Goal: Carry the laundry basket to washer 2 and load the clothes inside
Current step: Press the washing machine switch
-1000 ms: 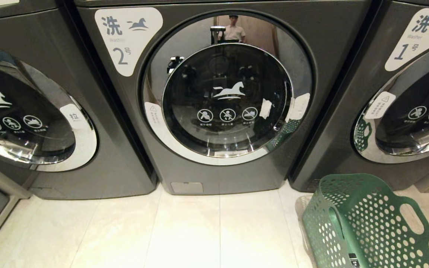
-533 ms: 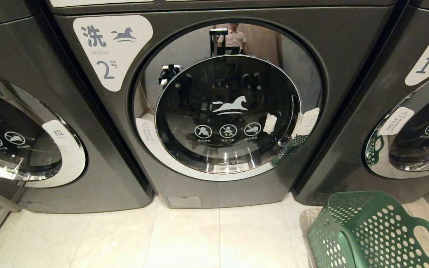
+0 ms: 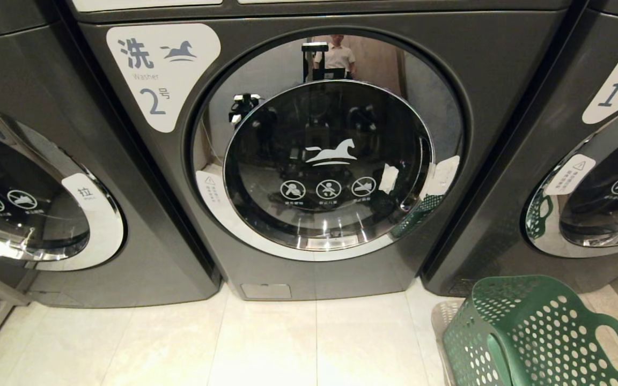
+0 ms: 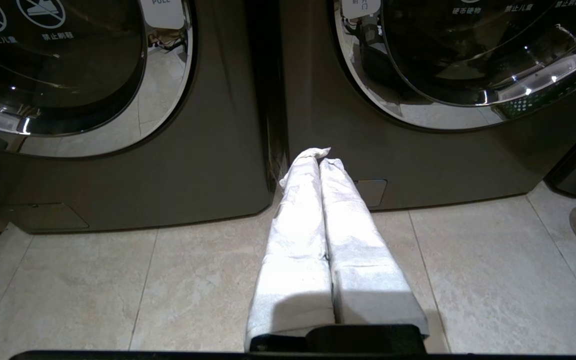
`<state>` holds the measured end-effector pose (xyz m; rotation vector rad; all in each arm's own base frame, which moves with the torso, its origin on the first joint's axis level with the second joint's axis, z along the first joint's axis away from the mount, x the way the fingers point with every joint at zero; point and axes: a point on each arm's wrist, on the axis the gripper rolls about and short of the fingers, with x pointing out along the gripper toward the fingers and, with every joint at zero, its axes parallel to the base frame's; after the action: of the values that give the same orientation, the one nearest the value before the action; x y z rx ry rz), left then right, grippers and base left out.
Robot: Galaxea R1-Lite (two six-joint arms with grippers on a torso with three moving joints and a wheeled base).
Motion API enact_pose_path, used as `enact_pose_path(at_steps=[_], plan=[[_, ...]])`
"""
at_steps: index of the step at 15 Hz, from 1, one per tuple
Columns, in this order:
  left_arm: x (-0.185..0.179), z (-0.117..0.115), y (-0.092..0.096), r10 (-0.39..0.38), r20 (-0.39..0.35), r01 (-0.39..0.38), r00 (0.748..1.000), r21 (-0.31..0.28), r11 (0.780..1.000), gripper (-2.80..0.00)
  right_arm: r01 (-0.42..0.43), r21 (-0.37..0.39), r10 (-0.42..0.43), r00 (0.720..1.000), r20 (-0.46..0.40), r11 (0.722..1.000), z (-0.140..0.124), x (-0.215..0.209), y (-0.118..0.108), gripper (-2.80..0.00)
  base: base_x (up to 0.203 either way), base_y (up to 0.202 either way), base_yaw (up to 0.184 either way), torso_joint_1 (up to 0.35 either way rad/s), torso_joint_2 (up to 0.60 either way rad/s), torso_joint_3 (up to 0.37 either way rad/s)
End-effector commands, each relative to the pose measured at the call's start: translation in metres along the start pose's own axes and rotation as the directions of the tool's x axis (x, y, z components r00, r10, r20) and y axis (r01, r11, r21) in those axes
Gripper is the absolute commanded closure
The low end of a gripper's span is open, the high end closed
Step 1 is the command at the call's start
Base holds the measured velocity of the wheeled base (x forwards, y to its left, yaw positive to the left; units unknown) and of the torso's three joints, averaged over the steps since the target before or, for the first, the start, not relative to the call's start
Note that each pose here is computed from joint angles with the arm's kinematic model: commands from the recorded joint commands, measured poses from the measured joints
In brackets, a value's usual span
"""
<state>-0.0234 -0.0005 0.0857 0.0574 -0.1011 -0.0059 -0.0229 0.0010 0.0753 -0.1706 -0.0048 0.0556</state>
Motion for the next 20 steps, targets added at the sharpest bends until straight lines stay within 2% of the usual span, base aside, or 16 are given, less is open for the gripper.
enact_pose_path(at_steps=[1, 4, 8, 20], plan=[[0.0022, -0.011, -0.0006, -0.001, -0.037, 0.001, 0.999, 0.0, 1.0, 0.0, -0.001, -0.001, 0.001, 1.0, -0.002, 1.0, -0.0003, 0.0002, 0.0, 0.0, 0.0, 0.0, 0.0, 0.005, -0.12, -0.139], [0.0022, -0.011, -0.0006, -0.002, -0.037, 0.002, 0.999, 0.0, 1.0, 0.0, -0.001, -0.001, 0.001, 1.0, -0.001, 1.0, 0.0, 0.0001, 0.0, 0.0, 0.0, 0.0, 0.0, 0.031, -0.19, -0.3], [0.0022, -0.0109, -0.0005, 0.002, -0.037, -0.002, 0.999, -0.003, 1.0, 0.0, -0.002, -0.001, 0.002, 1.0, -0.001, 1.0, 0.0001, 0.0001, 0.0, 0.0, 0.0, 0.0, 0.0, 0.068, -0.52, -0.333], [0.0022, -0.0109, -0.0005, 0.002, -0.037, -0.002, 0.999, -0.001, 1.0, 0.0, -0.001, -0.001, 0.001, 1.0, 0.0, 1.0, 0.0002, 0.0001, 0.0, 0.0, 0.0, 0.0, 0.0, 0.163, -0.47, -0.311]])
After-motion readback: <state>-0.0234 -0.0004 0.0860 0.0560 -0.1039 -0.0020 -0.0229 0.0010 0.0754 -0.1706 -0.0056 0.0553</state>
